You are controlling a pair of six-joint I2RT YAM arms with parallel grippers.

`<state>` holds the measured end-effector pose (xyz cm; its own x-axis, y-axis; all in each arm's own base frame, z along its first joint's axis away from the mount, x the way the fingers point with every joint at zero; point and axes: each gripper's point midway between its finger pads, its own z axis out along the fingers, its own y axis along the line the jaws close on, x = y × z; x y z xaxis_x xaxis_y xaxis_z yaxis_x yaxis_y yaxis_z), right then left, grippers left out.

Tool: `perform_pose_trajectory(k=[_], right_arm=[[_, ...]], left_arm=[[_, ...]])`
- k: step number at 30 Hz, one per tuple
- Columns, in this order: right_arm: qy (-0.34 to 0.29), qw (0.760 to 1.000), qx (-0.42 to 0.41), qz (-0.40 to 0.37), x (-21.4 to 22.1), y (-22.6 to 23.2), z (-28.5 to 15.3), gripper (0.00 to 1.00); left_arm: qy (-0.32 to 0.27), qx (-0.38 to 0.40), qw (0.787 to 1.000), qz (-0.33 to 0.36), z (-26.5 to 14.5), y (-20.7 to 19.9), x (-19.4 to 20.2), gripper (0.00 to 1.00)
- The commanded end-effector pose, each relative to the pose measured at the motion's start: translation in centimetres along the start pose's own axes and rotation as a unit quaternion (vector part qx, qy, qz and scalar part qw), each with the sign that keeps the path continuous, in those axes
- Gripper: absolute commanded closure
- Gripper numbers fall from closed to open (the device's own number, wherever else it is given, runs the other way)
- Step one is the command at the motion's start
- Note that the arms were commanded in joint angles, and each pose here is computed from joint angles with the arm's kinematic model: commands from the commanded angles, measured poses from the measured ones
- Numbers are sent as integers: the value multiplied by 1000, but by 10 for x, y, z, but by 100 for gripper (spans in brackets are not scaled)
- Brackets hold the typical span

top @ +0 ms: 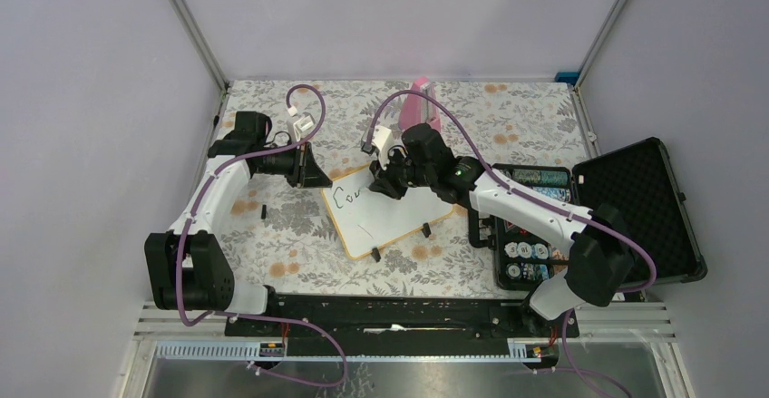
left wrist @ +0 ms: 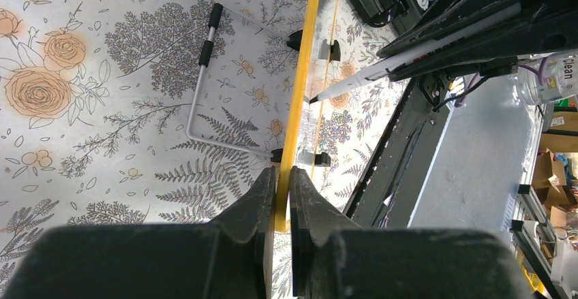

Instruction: Write a sentence on the whiteboard

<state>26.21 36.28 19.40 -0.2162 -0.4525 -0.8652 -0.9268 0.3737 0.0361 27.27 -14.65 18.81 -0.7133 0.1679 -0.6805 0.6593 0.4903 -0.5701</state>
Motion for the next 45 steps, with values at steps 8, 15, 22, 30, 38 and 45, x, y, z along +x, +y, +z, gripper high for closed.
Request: perform_pose_trajectory(k=[8, 15, 22, 30, 38, 45], right_arm=[[-21, 1000, 20, -6, -13, -13, -5, 100], [-6, 1000, 7, -10, -1, -7, -5, 100], [4, 1000, 1, -9, 8, -5, -3, 100], [12, 1000, 4, -13, 13, -6, -3, 100], [17, 1000, 11, -22, 14, -8, -11, 100], [2, 1000, -8, -21, 4, -1, -22, 100]], left_arm=[[-8, -9, 1000, 20, -3, 1, -5, 100], [-7, -10, 1000, 20, -3, 1, -4, 100], [-7, -10, 1000, 21, -3, 1, -4, 100], [-6, -11, 1000, 20, -3, 1, -3, 100], [-6, -12, 1000, 20, -3, 2, -4, 100], [-7, -13, 1000, 21, -4, 1, -4, 100]])
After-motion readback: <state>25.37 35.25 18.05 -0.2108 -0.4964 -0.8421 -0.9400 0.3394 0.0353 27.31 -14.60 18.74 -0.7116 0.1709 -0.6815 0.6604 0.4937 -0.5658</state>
